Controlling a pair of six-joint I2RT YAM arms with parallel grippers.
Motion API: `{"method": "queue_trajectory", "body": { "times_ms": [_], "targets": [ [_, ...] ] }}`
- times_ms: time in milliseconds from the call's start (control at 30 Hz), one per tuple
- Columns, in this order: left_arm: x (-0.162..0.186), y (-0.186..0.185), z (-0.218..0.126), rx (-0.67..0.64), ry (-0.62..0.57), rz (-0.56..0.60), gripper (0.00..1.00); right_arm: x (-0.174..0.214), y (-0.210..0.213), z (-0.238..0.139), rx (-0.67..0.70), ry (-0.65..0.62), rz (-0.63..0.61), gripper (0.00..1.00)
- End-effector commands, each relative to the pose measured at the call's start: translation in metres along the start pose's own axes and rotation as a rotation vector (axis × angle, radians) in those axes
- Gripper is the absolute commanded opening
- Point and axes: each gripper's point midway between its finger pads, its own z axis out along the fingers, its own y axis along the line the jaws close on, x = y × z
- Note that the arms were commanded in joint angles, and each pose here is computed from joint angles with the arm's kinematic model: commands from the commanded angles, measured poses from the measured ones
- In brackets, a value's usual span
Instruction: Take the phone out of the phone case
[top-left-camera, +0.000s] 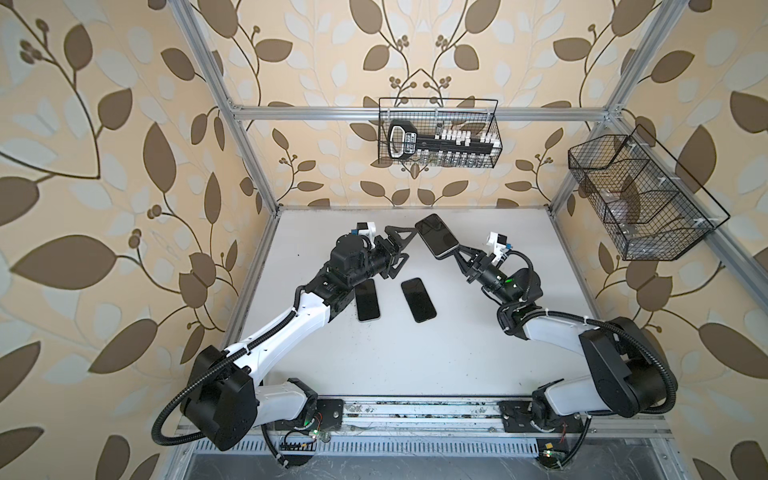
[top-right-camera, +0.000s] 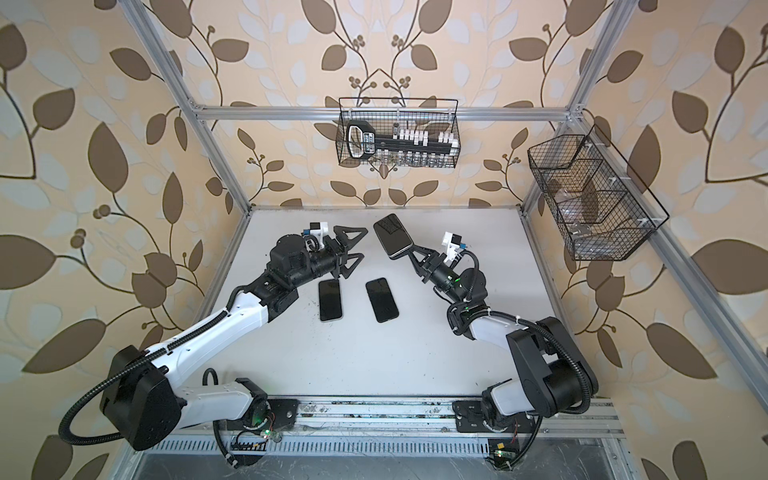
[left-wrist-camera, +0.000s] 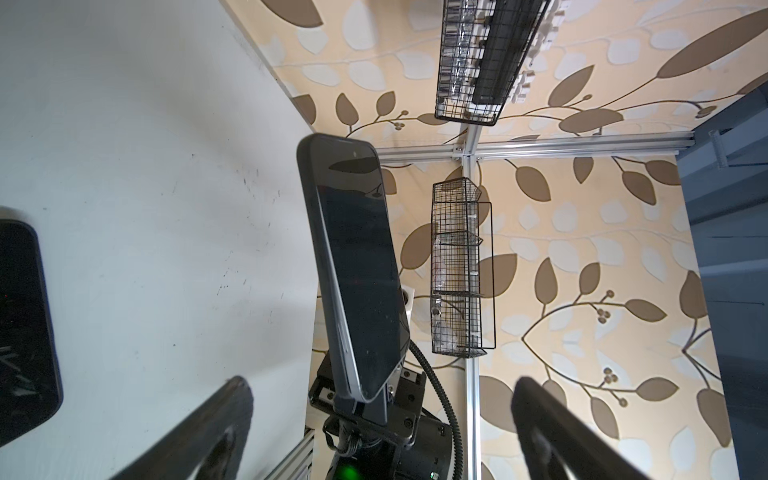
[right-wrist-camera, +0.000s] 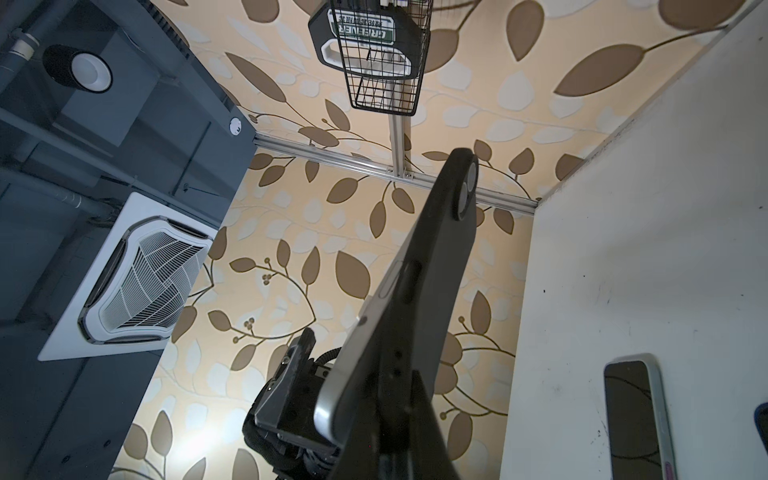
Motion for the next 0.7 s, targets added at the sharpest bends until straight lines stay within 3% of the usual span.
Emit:
{"method": "queue_trajectory", "body": {
  "times_ms": [0, 233, 667],
  "targets": [
    [0.008, -0.031, -0.006, 0.050, -0.001, 0.002, 0.99, -0.006, 0.024, 0.000, -0.096, -0.064, -0.049, 0.03],
    [0.026, -0.045, 0.000, 0.097, 0.038, -0.030, 0.99, -0.003, 0.020, 0.001, -0.096, -0.118, -0.061, 0.02],
    [0.027, -0.047, 0.007, 0.118, 0.009, -0.059, 0.99, 0.002, 0.016, 0.000, -0.093, -0.199, -0.086, 0.03]
  ]
}}
